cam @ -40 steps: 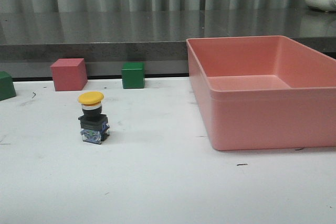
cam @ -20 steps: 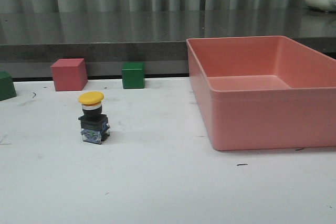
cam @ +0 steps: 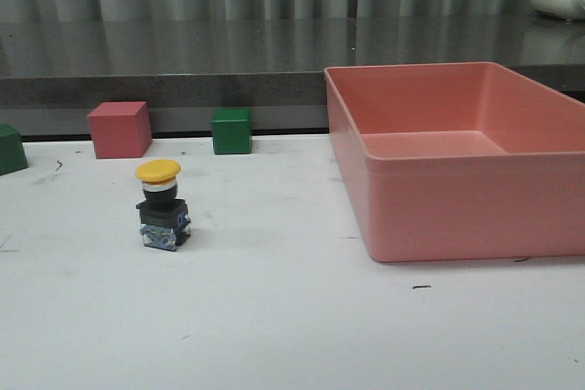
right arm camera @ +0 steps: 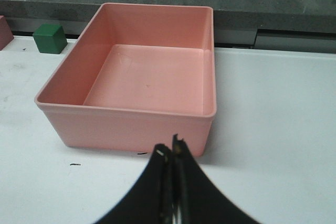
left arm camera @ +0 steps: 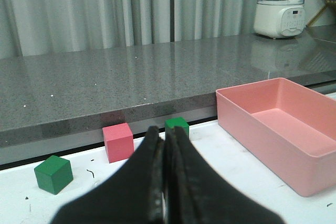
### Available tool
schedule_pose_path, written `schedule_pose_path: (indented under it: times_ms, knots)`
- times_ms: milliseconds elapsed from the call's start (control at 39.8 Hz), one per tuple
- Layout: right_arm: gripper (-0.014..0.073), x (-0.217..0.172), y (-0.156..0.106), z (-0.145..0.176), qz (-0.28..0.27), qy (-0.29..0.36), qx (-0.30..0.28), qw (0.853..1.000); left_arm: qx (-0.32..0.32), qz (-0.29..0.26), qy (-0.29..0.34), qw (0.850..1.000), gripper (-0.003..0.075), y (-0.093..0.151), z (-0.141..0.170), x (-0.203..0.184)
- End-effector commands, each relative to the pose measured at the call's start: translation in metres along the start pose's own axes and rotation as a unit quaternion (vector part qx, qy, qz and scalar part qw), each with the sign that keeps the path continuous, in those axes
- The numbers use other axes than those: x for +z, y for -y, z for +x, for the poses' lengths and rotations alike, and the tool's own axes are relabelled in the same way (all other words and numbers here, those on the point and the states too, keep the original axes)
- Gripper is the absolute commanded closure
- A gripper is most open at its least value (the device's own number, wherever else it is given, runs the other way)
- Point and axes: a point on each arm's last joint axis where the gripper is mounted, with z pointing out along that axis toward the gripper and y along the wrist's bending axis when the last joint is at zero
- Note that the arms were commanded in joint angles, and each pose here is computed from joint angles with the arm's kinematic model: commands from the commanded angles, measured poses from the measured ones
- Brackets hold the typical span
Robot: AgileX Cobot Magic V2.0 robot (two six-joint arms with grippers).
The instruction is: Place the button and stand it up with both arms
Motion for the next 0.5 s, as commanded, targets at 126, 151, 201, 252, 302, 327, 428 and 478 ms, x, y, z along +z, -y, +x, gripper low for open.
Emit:
schedule_pose_path:
  times_ms: [126,151,201,252,302,327,428,478]
  knots:
    - [0.0664,-0.0022,-0.0008,-0.0139,-0.001,0.045,-0.015,0.999,-0.006,0.014,0.039,0.999,0.0741,0.0016,-0.0129,-0.0009]
    - [0.0664,-0.0022,-0.0008,-0.0139,-0.001,0.045,-0.015,0.999,-0.006,0.014,0.039,0.999,0.074,0.0016,-0.0129,-0.0009]
    - [0.0664,-0.0022,-0.0008,-0.0139,-0.001,0.045,-0.015,0.999,-0.006,0.014,0.039,0.999,0.074,0.0016,-0.0129,-0.0009]
    - [0.0664,-0.0022,-0.0008,-0.0139,-0.001,0.045,-0.015,0.999,-0.006,0.014,0.039,0.999,0.0741,0.0016,-0.0129,-0.0009]
    - [0.0664,-0.0022,-0.0008,-0.0139,-0.001,0.045,-0.015,0.999,-0.006,0.014,0.039,0.999,0.074,0.0017,-0.0127,-0.0007]
    - [0.0664,-0.0022,-0.0008,-0.0139,-0.001,0.045,-0.015,0.999,-0.009,0.016,0.038,0.999,0.074,0.0021,-0.0126,-0.0007]
    - [0.0664,-0.0022,-0.0008,-0.0139,-0.001,0.045,-0.015,0.999,0.003,0.036,0.033,0.999,0.074,0.0059,-0.0116,-0.0009]
    - [0.0664,-0.0022,-0.0008,-0.0139,-0.001,0.045,-0.015,0.999,0.012,0.049,0.03,0.998,0.0741,0.0091,-0.011,-0.0012]
